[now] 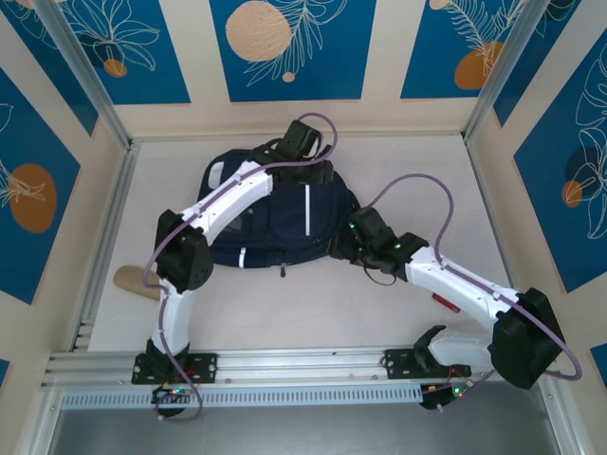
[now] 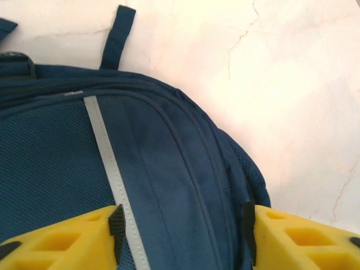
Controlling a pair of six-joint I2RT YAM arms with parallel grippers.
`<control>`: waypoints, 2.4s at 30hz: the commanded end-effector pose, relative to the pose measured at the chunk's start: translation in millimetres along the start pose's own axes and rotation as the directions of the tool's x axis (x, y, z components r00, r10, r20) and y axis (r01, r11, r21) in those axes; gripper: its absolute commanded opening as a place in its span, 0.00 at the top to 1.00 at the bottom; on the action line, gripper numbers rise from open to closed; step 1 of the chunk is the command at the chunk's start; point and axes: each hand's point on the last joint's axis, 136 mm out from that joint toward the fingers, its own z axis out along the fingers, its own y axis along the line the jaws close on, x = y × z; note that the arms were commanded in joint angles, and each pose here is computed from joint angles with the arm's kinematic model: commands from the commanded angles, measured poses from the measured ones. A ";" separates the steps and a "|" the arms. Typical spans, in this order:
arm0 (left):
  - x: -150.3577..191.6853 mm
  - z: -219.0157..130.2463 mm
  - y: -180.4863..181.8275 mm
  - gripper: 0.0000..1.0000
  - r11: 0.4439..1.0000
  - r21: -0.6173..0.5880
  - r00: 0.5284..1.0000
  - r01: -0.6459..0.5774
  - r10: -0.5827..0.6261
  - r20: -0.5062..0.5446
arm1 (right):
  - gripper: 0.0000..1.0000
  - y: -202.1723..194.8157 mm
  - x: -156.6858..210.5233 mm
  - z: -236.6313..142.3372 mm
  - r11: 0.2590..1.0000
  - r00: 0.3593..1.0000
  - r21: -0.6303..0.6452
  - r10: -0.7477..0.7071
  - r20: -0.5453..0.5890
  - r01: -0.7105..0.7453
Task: Pack the student bag
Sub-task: Close the student bag at the center of the table, then zip the student bag at the center of the table.
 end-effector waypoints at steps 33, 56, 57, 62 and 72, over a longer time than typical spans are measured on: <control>160.0 -98.1 181.2 0.18 0.808 -0.119 0.814 0.577 -0.580 0.012 | 0.70 110.1 69.4 119.3 0.897 0.925 0.230 -0.353 -0.143 0.378; 190.0 -57.9 203.0 0.29 0.788 -0.226 0.803 0.572 -0.595 -0.042 | 0.68 108.6 69.1 124.9 0.840 0.885 0.277 -0.445 -0.140 0.466; 189.8 -57.5 203.3 0.29 0.788 -0.227 0.803 0.572 -0.595 -0.042 | 0.67 109.7 69.9 126.0 0.839 0.882 0.273 -0.449 -0.141 0.470; 189.3 -56.8 205.2 0.29 0.788 -0.234 0.804 0.570 -0.593 -0.039 | 0.71 113.8 71.2 132.6 0.830 0.869 0.259 -0.474 -0.138 0.494; 199.2 -53.9 213.9 0.33 0.779 -0.287 0.805 0.557 -0.592 -0.046 | 0.93 104.0 60.5 106.4 0.831 0.884 0.306 -0.456 -0.103 0.465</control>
